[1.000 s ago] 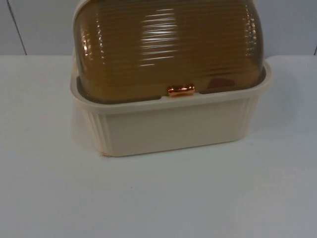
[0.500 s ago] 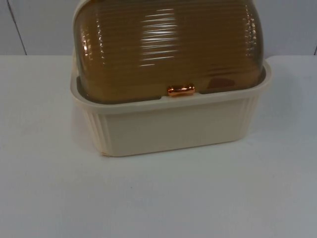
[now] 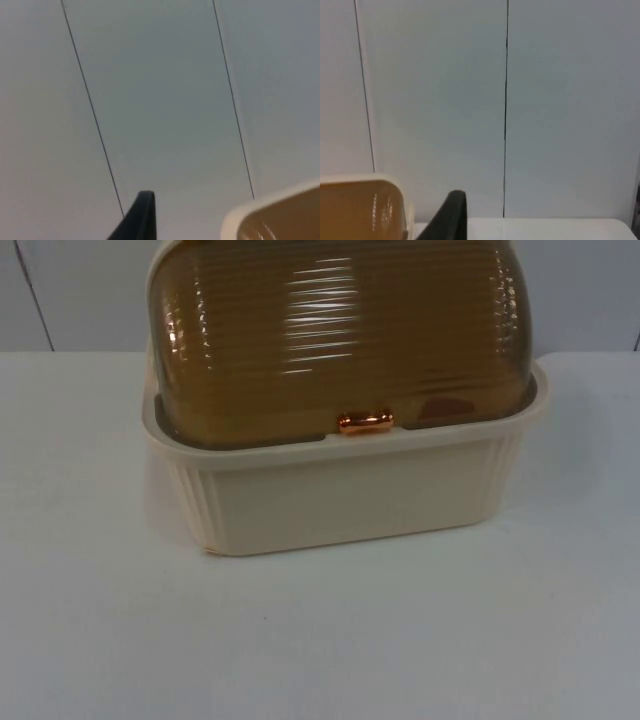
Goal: Open the box lid with the left hand, place the block into the box with the right hand, then close the box lid with the left hand.
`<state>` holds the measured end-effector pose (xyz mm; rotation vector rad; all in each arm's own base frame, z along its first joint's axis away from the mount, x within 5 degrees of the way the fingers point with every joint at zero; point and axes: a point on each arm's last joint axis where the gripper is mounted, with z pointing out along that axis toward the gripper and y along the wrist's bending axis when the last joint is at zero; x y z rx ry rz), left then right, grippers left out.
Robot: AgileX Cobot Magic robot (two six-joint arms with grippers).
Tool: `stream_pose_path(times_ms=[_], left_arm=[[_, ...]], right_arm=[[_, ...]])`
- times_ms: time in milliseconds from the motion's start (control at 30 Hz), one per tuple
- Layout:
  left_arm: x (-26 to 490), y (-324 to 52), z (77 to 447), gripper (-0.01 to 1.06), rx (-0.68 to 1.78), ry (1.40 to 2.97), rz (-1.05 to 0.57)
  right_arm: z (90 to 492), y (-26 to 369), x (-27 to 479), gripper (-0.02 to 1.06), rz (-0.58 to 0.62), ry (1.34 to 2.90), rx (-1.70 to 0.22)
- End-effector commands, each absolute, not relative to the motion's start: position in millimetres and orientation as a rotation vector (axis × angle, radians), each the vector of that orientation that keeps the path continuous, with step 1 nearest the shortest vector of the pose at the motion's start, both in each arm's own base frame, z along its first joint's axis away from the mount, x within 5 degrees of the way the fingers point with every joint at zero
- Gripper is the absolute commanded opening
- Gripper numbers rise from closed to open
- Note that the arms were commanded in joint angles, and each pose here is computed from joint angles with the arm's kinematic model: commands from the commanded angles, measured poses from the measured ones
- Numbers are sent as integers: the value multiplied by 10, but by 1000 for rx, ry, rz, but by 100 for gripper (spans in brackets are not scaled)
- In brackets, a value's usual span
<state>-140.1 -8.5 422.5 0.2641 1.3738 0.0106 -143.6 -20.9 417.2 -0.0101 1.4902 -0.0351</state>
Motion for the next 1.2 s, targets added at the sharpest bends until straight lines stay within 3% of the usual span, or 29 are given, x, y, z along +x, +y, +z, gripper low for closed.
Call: stream_pose_path(times_ms=[0, 300, 567, 767, 1167], left_arm=[[-1265, -90, 4118, 104, 265, 1465, 4], [-696, -106, 3692, 104, 253, 1678, -37], [-403, -117, 3343, 104, 274, 1823, -104], [-396, -77, 3331, 104, 275, 1833, -75], [-216, -52, 3016, 104, 207, 1983, -75]], right_arm=[[4090, -201, -1321, 104, -54, 1542, -24], [3685, -152, -753, 104, -25, 1747, 3], [3069, -108, -233, 104, 8, 1975, -63], [2909, -78, -73, 104, 93, 1971, -53], [2804, -99, -62, 104, 32, 2042, -81]])
